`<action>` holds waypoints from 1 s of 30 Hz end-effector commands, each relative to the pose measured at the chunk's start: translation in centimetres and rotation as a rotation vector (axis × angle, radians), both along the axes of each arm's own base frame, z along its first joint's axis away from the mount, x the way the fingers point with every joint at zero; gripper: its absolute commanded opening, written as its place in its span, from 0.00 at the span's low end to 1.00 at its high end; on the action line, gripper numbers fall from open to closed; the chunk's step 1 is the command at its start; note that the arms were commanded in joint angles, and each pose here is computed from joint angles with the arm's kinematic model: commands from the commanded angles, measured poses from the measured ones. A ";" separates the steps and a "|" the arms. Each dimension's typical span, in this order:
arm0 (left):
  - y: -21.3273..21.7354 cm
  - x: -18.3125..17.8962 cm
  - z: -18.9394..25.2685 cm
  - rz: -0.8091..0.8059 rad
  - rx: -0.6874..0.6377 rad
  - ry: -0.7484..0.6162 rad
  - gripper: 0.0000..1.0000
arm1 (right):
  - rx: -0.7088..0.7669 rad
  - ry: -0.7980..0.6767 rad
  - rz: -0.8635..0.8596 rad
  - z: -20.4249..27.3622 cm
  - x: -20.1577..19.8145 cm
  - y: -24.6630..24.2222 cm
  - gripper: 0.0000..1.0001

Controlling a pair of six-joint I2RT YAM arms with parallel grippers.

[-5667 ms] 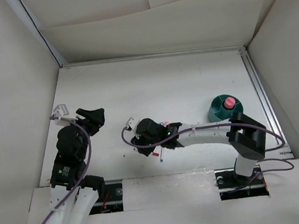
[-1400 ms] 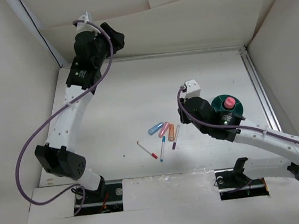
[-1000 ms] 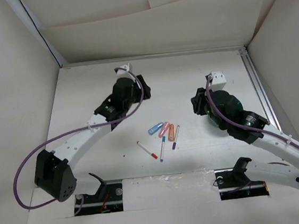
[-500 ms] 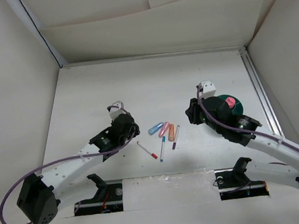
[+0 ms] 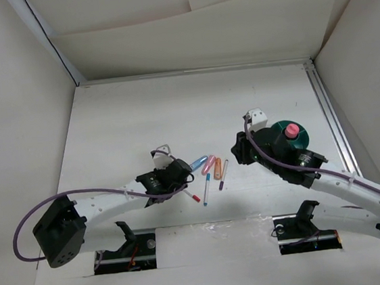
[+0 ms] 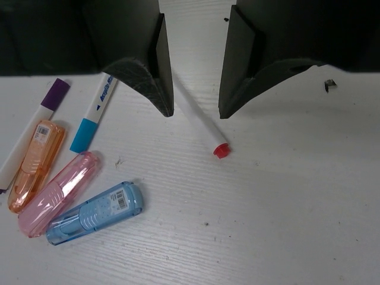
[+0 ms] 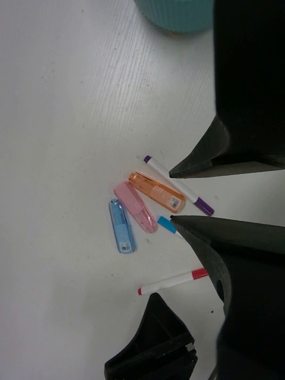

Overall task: Sort the stationery into containers
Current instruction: Pick up the pen from the center of the board.

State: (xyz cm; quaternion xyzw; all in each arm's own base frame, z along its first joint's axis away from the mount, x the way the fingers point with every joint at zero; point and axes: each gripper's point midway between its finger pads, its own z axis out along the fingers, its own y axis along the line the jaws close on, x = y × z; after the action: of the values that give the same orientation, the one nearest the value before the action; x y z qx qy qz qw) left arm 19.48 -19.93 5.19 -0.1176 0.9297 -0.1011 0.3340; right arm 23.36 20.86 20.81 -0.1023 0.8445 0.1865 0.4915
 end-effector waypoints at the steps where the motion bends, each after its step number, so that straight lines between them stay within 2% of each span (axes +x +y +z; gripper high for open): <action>1: 0.1 0.1 -0.2 0.060 -0.044 -0.012 0.32 | 0.057 -0.024 0.018 1.0 0.0 0.9 0.37; 8: -0.4 0.2 -1.3 0.061 -0.046 0.002 0.38 | 0.067 -0.015 0.044 0.7 -0.5 1.1 0.37; 15: -0.2 0.7 -2.1 0.077 -0.005 -0.004 0.38 | 0.070 -0.002 0.048 0.2 -0.6 1.2 0.37; 30: 1.4 0.8 -4.9 0.116 0.105 0.014 0.28 | 0.097 -0.002 0.064 0.3 -1.1 1.2 0.37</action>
State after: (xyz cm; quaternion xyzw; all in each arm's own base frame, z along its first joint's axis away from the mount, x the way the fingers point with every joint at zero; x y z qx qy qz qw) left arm 21.04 -20.14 2.02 -0.1469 0.9220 -0.0712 0.3510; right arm 22.28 21.32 19.70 -0.1112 0.8474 0.2114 0.4742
